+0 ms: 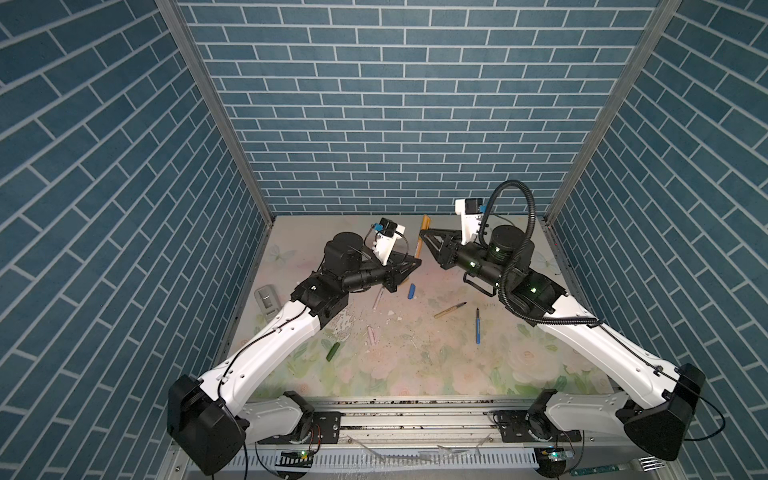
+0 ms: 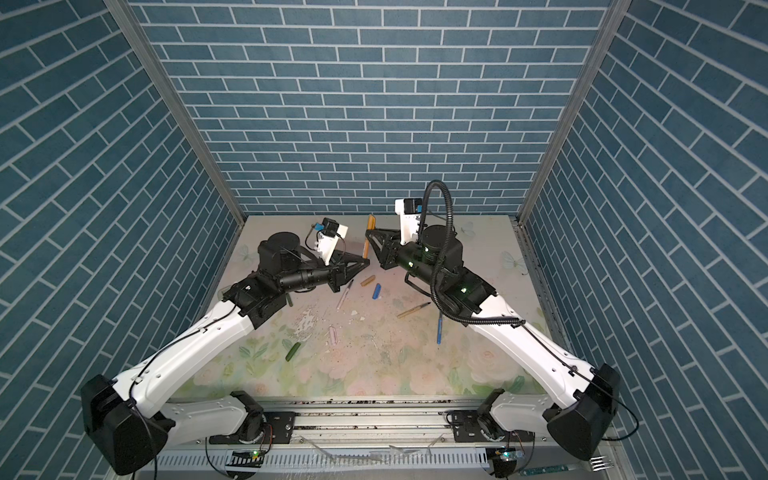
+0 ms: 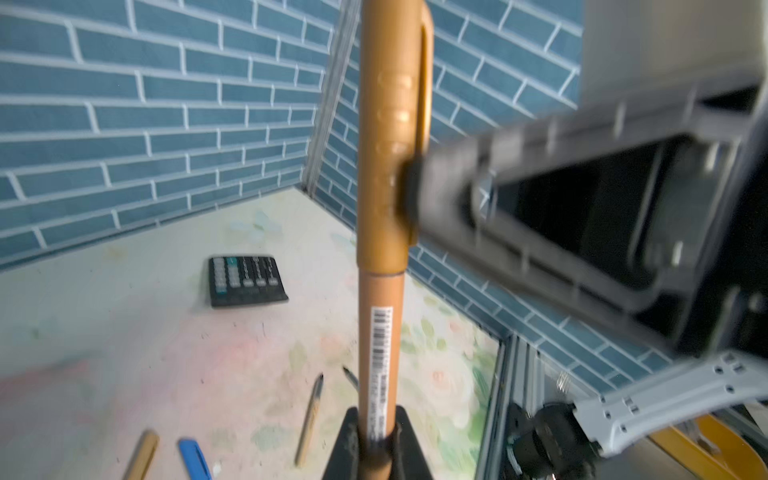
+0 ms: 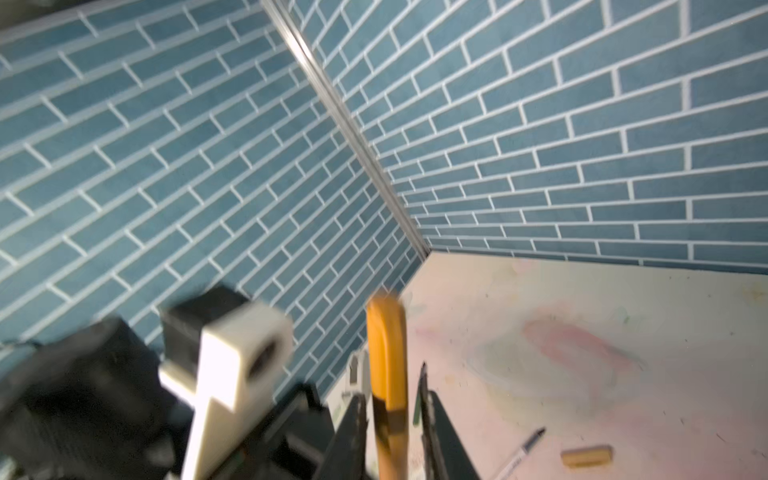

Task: Insert the pens into the pen caps
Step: 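Regrasp the capped pen with the right gripper while the left gripper holds it, then pull the capped orange pen away with the right gripper while the left releases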

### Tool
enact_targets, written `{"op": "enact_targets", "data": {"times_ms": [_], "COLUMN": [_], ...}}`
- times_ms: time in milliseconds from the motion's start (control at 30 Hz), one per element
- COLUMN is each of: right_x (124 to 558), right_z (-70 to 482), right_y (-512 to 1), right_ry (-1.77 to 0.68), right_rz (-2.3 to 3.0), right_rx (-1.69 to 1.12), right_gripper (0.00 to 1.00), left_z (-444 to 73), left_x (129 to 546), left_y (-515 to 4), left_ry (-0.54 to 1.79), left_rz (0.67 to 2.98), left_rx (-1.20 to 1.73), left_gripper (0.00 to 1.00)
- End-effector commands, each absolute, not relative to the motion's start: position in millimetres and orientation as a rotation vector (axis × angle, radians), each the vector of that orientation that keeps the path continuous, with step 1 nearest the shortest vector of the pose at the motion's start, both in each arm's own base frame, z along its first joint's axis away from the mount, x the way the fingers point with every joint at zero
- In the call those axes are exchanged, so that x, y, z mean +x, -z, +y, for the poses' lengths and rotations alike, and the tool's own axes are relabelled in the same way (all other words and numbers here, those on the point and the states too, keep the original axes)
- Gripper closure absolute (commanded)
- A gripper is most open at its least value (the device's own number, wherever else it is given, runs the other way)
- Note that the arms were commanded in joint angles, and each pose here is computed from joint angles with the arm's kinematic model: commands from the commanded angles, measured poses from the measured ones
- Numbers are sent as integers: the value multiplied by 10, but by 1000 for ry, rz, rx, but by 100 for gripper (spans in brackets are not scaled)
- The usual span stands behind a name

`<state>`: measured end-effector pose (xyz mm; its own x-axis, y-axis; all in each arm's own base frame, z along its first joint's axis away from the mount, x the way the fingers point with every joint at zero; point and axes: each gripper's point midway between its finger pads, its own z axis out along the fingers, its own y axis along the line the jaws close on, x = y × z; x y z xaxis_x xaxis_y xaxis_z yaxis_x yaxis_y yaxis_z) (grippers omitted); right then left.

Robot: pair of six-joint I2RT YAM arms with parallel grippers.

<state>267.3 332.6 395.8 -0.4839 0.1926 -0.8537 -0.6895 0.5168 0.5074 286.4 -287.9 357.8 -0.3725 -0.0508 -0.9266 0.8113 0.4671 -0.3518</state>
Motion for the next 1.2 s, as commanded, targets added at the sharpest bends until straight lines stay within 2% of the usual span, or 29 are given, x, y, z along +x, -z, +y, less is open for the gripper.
{"op": "enact_targets", "data": {"times_ms": [0, 100, 233, 400, 533, 667, 867, 1167], "right_x": [2479, 2444, 2362, 2337, 2351, 2413, 2496, 2541], "right_z": [3395, 3345, 3291, 3258, 3311, 3410, 3530, 3630], "right_y": [-3753, -3936, -3880, -3742, -3841, -3891, -3946, -3982], "right_ry": [-1109, -1105, -1087, -1044, -1051, -1050, -1076, -1114], "right_rz": [1917, 1881, 1904, 1948, 1914, 1894, 1857, 1819], "right_rx": [-530, -536, -561, -575, -594, -616, -612, -609], "right_gripper": [62, 57, 56, 64, 70, 70, 64, 67], "left_z": [-2752, -2733, -2705, -2676, -2661, -2646, -2646, -2665], "left_x": [2837, 2822, 2821, 2778, 2741, 2717, 2707, 2703], "left_y": [-3956, -3794, -3677, -3642, -3591, -3595, -3564, -3554], "left_ry": [1066, 1052, 1048, 1052, 1061, 1064, 1072, 1094], "left_rz": [1506, 1537, 1547, 1516, 1514, 1510, 1517, 1519], "left_rx": [614, 621, 624, 628, 625, 623, 621, 619], "left_gripper": [100, 100, 100, 100, 100, 100, 100, 100]}}
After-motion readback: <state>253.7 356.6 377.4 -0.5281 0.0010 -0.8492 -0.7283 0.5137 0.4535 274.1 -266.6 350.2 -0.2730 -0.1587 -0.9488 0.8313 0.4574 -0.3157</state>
